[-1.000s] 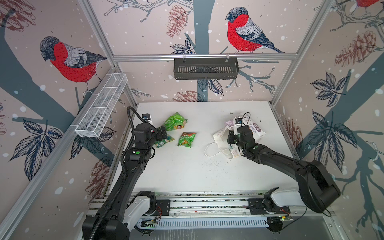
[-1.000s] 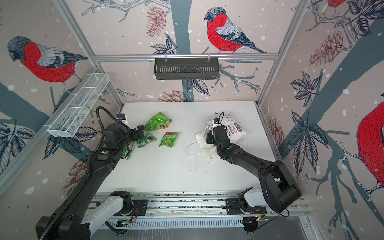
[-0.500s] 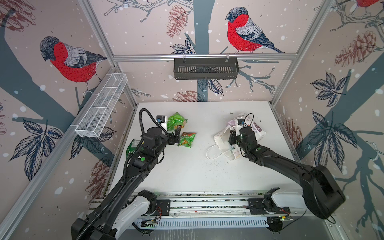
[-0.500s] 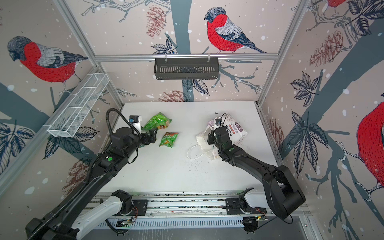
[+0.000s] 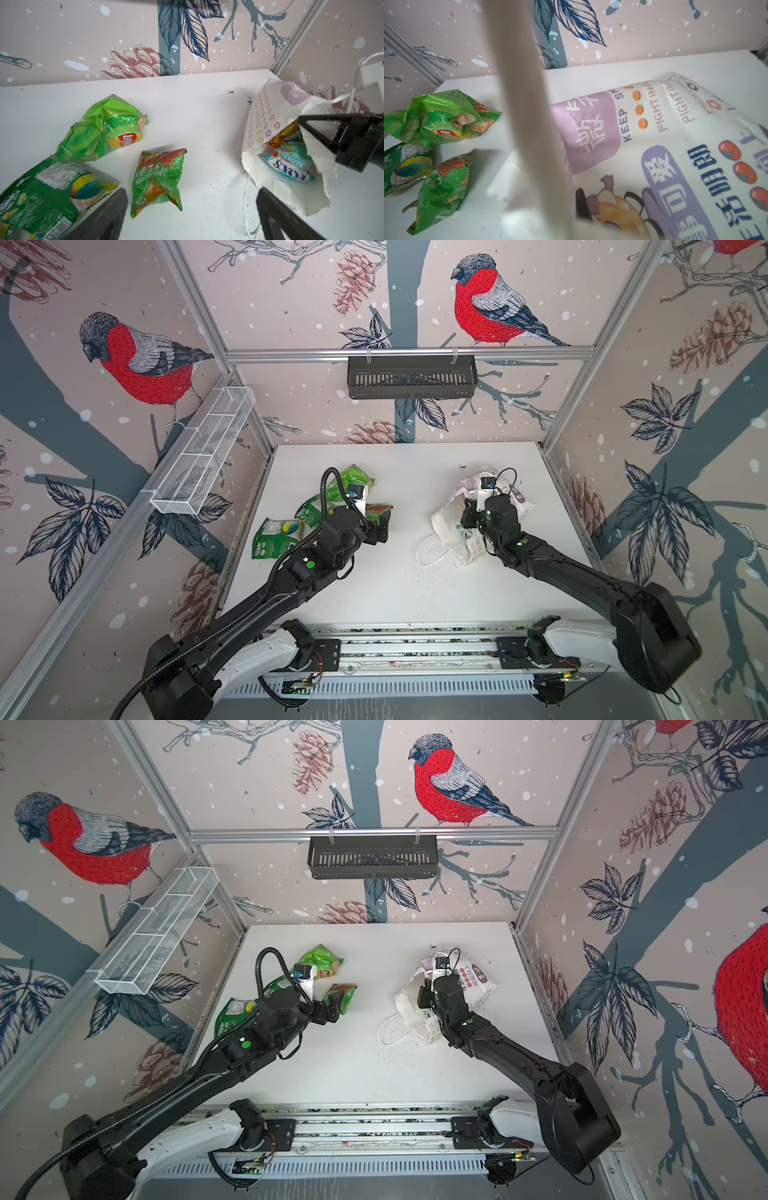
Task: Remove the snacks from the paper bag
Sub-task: 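Move the open left gripper over the bag opening while the right gripper holds the rim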
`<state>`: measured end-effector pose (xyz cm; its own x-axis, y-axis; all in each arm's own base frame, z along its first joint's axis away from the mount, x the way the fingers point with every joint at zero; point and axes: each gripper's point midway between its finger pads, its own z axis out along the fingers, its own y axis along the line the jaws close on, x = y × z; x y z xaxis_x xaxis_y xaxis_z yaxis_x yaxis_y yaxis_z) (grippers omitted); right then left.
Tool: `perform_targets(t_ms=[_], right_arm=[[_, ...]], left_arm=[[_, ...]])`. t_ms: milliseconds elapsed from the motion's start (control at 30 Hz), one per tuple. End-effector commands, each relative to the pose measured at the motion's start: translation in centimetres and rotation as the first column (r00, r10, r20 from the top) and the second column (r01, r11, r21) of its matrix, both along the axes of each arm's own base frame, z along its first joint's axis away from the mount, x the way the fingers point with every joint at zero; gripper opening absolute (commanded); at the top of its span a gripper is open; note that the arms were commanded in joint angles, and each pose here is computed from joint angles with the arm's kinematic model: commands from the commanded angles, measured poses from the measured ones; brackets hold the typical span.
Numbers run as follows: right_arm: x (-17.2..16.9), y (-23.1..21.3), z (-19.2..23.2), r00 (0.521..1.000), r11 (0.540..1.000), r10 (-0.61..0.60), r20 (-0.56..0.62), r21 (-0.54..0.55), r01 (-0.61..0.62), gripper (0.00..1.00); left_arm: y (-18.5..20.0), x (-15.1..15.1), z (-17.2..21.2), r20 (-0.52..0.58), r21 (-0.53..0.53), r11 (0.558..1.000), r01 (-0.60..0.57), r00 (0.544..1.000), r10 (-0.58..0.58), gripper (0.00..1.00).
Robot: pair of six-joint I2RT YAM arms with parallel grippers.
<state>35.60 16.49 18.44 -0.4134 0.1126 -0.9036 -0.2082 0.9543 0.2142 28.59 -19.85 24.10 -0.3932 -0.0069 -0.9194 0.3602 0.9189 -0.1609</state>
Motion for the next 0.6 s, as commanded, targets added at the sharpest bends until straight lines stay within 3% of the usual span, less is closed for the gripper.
perform_targets(t_ms=[0,233,567], right_arm=[[-0.1,-0.1,1.2,0.999,1.000,-0.006,0.038,0.024,0.005,0.00],[0.0,0.3,1.8,0.999,0.999,0.010,0.048,0.043,-0.012,0.00],[0.1,0.9,2.1,0.999,0.998,0.028,0.038,0.056,-0.030,0.00]], left_arm=[[-1.1,0.3,0.5,0.043,-0.048,0.999,0.012,0.999,-0.010,0.97],[-2.3,-0.9,-1.1,0.032,-0.136,0.990,0.046,0.999,-0.042,0.97],[-4.4,-2.5,-4.8,-0.014,-0.161,0.980,0.115,0.993,-0.119,0.97]])
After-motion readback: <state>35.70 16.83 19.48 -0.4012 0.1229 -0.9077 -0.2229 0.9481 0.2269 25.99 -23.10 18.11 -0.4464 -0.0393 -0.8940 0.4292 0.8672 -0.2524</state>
